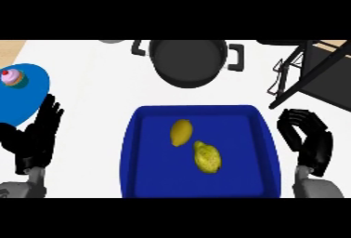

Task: Pick the lemon from the tray and place it in the tiered shelf

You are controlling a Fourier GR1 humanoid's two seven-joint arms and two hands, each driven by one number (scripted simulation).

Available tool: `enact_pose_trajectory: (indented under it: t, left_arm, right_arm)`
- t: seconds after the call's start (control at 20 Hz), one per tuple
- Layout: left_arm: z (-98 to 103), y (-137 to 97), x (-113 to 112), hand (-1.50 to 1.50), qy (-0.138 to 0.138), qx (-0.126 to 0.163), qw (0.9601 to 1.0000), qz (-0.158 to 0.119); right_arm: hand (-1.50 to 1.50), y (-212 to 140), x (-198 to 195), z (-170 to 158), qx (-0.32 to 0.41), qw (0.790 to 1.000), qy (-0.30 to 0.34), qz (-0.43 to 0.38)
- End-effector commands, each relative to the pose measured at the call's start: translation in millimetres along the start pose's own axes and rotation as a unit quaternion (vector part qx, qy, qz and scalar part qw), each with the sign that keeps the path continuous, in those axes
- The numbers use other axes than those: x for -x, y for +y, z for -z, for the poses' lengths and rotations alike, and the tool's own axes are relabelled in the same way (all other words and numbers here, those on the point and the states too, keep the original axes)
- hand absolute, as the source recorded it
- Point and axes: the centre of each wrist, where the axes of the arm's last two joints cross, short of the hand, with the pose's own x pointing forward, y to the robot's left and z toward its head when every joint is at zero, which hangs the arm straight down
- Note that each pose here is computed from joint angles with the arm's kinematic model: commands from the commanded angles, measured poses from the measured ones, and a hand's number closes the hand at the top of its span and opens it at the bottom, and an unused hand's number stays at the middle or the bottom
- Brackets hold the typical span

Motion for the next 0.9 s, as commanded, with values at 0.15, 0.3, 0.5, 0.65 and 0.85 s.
enact_pose_trajectory:
  t: [0.15, 0.3, 0.5, 0.65, 0.85]
  left_arm:
    - [-4, 2, 3, 0.00, 0.008, 0.068, 0.9961, 0.056]
    - [-8, 2, 9, 0.00, 0.016, 0.084, 0.9945, 0.060]
    - [-1, 2, -4, 0.00, -0.002, 0.091, 0.9938, 0.064]
    - [-2, 3, -1, 0.00, 0.001, 0.097, 0.9928, 0.070]
    - [-3, 3, -1, 0.00, 0.002, 0.108, 0.9912, 0.075]
  right_arm:
    - [-1.50, 45, 21, -30, 0.204, 0.976, -0.003, -0.074]
    - [-1.50, 58, 34, -39, 0.249, 0.963, 0.005, -0.106]
    - [-1.50, 44, 70, -52, 0.277, 0.944, 0.063, -0.167]
    - [-1.50, 36, 88, -60, 0.271, 0.936, 0.116, -0.191]
    - [-1.50, 27, 109, -81, 0.234, 0.927, 0.187, -0.225]
